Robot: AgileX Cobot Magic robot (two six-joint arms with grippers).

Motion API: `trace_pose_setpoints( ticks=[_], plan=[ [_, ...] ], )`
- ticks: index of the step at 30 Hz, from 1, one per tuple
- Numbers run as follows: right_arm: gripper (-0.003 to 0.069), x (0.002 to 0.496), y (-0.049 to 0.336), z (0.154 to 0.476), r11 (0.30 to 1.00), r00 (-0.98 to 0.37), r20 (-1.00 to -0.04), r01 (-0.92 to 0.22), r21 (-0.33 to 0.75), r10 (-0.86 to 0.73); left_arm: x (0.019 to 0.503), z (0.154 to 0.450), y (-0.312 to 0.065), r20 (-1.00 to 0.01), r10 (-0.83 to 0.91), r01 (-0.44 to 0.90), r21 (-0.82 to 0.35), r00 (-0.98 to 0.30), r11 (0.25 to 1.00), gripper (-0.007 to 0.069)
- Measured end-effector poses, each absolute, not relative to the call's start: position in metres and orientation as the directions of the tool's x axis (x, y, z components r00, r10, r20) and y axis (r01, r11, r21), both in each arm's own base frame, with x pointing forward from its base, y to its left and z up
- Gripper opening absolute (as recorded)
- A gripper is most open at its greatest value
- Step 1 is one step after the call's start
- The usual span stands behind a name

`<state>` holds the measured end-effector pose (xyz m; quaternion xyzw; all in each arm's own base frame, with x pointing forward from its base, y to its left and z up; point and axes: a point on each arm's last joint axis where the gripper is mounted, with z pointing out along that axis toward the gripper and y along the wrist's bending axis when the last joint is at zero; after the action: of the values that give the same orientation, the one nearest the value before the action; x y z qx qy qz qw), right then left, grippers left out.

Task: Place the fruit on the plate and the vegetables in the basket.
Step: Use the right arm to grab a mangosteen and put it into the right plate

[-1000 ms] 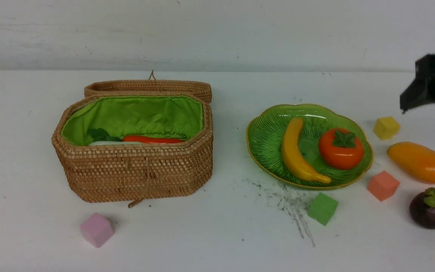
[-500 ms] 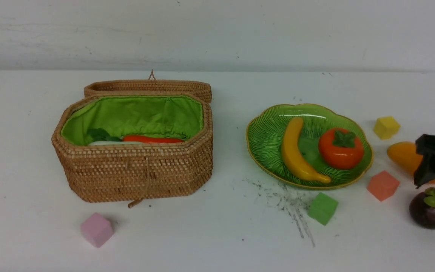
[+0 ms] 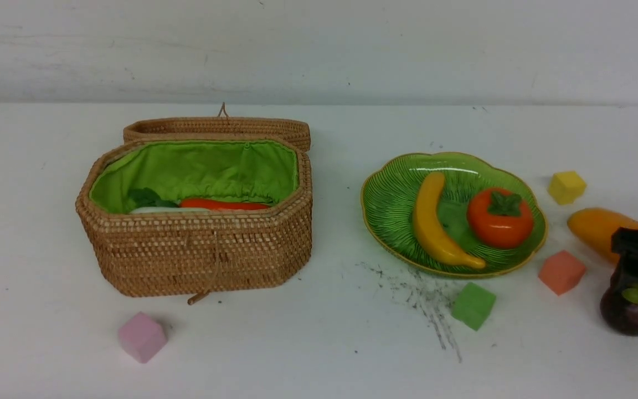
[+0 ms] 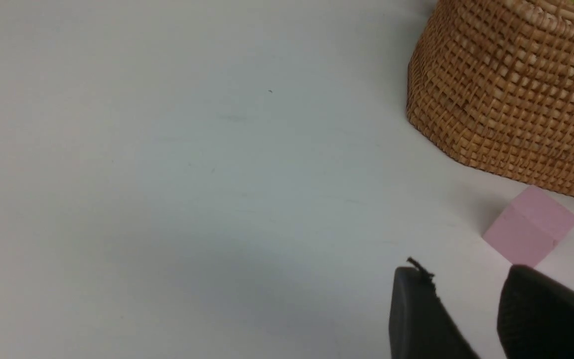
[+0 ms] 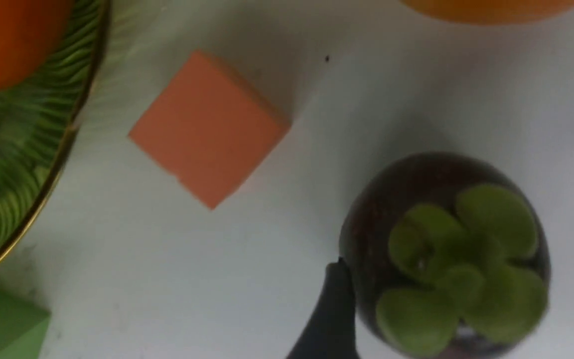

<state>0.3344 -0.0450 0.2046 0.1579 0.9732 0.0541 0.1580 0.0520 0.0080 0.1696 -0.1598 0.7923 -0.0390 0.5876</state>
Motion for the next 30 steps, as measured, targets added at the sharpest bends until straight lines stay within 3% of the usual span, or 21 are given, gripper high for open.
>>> trace_pose_setpoints(
  ticks=[7,17,26,30],
  plan=[
    [0.0594,0.345,-0.047,0.177,0.942,-0.906,-0.263,0.301,0.146,0.33,0.052,0.17,0.008,-0.919,-0.299,-0.207,-0.25,-0.258,0.946,0.0239],
    [0.0574,0.341,-0.045,0.182,0.95,-0.922,-0.242,0.27,0.157,0.302,0.052,0.17,0.008,-0.919,-0.299,-0.207,-0.25,-0.258,0.946,0.0239],
    [0.0574,0.325,-0.037,0.233,0.946,-0.891,-0.34,0.235,0.224,0.302,0.052,0.17,0.008,-0.919,-0.299,-0.207,-0.25,-0.258,0.946,0.0239],
    [0.0574,0.319,-0.027,0.261,0.95,-0.876,-0.407,0.157,0.27,0.26,0.052,0.17,0.008,-0.919,-0.299,-0.207,-0.25,-0.258,0.946,0.0239]
  ],
)
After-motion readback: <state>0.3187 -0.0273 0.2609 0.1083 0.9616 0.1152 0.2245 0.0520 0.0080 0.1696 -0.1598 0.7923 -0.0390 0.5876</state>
